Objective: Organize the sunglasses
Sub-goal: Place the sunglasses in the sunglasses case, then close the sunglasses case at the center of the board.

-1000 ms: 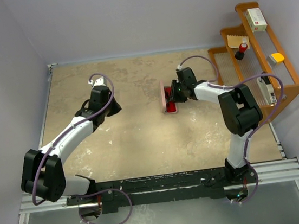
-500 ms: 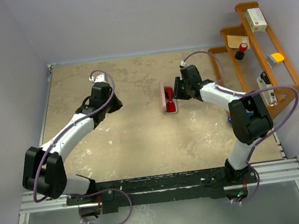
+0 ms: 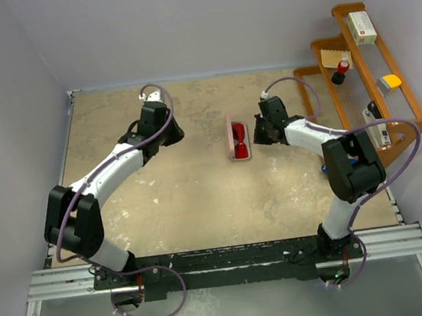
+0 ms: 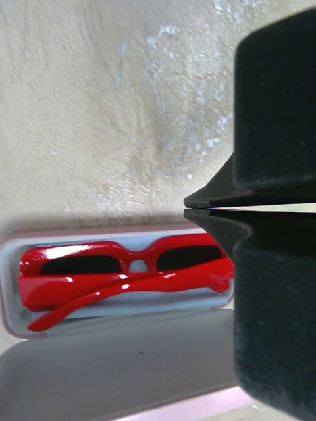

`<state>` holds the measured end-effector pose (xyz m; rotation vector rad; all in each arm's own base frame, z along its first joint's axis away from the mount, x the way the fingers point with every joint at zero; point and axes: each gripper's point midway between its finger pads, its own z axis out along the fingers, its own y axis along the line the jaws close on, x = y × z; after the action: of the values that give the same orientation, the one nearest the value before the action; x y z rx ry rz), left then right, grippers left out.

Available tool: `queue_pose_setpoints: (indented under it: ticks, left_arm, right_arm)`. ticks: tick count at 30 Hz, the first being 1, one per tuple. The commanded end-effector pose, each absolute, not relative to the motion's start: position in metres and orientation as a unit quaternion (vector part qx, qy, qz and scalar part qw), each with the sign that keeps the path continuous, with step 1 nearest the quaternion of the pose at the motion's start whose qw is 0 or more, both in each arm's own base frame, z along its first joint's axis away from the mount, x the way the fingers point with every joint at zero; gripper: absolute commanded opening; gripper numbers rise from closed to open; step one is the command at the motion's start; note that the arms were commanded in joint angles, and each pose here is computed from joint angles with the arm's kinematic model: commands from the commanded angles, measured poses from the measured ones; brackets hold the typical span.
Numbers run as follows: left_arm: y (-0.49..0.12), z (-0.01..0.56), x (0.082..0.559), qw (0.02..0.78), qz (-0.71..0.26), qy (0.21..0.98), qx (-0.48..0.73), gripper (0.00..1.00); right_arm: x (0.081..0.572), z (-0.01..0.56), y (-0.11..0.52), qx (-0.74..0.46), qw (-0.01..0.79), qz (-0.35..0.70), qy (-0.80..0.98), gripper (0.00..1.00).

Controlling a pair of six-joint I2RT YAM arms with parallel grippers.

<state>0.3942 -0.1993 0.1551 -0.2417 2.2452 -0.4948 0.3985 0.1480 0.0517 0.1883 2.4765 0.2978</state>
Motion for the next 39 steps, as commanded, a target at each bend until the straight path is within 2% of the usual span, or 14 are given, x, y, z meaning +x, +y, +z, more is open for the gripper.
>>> queue_pose_setpoints:
  ticks: [1, 16, 31, 39]
  left_arm:
    - [-0.226, 0.181, 0.413, 0.424, -0.220, 0.876, -0.071, 0.14]
    - [-0.282, 0.161, 0.426, 0.399, -0.215, 0.891, -0.024, 0.16]
    - [-0.346, 0.135, 0.420, 0.366, -0.222, 0.904, 0.018, 0.17]
    - [-0.356, 0.126, 0.420, 0.362, -0.233, 0.903, 0.015, 0.15]
  right_arm:
    - [0.413, 0.044, 0.146, 0.066, 0.324, 0.122, 0.936, 0.00]
    - [0.430, 0.021, 0.164, 0.038, 0.302, 0.156, 0.940, 0.00]
    - [0.423, 0.014, 0.170, 0.027, 0.288, 0.175, 0.941, 0.00]
    - [0.418, 0.012, 0.170, 0.025, 0.284, 0.176, 0.942, 0.00]
